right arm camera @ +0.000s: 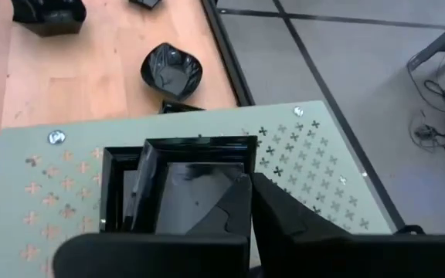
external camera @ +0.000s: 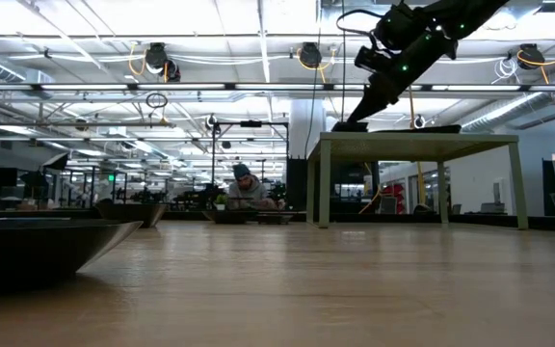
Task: Pick & Place Mini shaped plates
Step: Stack the square plate on top of the square plate on the shelf
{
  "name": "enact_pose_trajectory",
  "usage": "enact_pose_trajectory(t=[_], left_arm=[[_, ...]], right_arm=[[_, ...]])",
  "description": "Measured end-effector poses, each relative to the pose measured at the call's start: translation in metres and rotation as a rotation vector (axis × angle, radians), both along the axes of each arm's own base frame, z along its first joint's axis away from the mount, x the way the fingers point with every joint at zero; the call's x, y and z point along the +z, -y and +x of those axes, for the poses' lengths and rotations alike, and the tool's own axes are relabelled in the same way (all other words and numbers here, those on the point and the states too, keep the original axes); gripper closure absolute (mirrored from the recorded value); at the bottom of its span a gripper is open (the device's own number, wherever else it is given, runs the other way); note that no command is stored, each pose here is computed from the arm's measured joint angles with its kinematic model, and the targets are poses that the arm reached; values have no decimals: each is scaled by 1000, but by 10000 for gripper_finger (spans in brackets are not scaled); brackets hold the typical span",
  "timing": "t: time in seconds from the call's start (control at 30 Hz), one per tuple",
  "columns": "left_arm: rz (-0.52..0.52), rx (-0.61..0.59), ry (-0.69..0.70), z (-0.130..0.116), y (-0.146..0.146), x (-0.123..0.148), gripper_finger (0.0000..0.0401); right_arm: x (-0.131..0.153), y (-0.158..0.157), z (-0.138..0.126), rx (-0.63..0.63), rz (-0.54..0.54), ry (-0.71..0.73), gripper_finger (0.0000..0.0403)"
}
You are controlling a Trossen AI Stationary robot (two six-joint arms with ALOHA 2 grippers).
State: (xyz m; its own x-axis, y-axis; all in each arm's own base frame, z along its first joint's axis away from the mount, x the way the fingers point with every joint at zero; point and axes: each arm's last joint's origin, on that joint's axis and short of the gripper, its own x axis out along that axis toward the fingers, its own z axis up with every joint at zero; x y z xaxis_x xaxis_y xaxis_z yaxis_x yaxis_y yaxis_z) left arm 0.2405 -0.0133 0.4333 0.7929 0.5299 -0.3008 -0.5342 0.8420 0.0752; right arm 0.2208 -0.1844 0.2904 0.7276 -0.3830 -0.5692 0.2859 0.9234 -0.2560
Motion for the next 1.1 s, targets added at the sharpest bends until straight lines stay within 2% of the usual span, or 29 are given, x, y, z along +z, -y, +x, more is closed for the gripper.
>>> enact_pose_trajectory(t=[0.33, 0.53, 0.87, 1.1], left_arm=[[-1, 0, 1, 0, 0, 0, 203], [-10, 4, 7, 0, 0, 0, 203], [-10, 4, 7, 0, 0, 0, 203], [-24, 10, 17, 0, 0, 0, 203]], right_arm=[[4, 5, -1, 11, -65, 24, 402], [4, 8, -5, 73, -2, 69, 403], [21, 22, -15, 69, -46, 109, 403], [23, 21, -18, 163, 31, 145, 403]])
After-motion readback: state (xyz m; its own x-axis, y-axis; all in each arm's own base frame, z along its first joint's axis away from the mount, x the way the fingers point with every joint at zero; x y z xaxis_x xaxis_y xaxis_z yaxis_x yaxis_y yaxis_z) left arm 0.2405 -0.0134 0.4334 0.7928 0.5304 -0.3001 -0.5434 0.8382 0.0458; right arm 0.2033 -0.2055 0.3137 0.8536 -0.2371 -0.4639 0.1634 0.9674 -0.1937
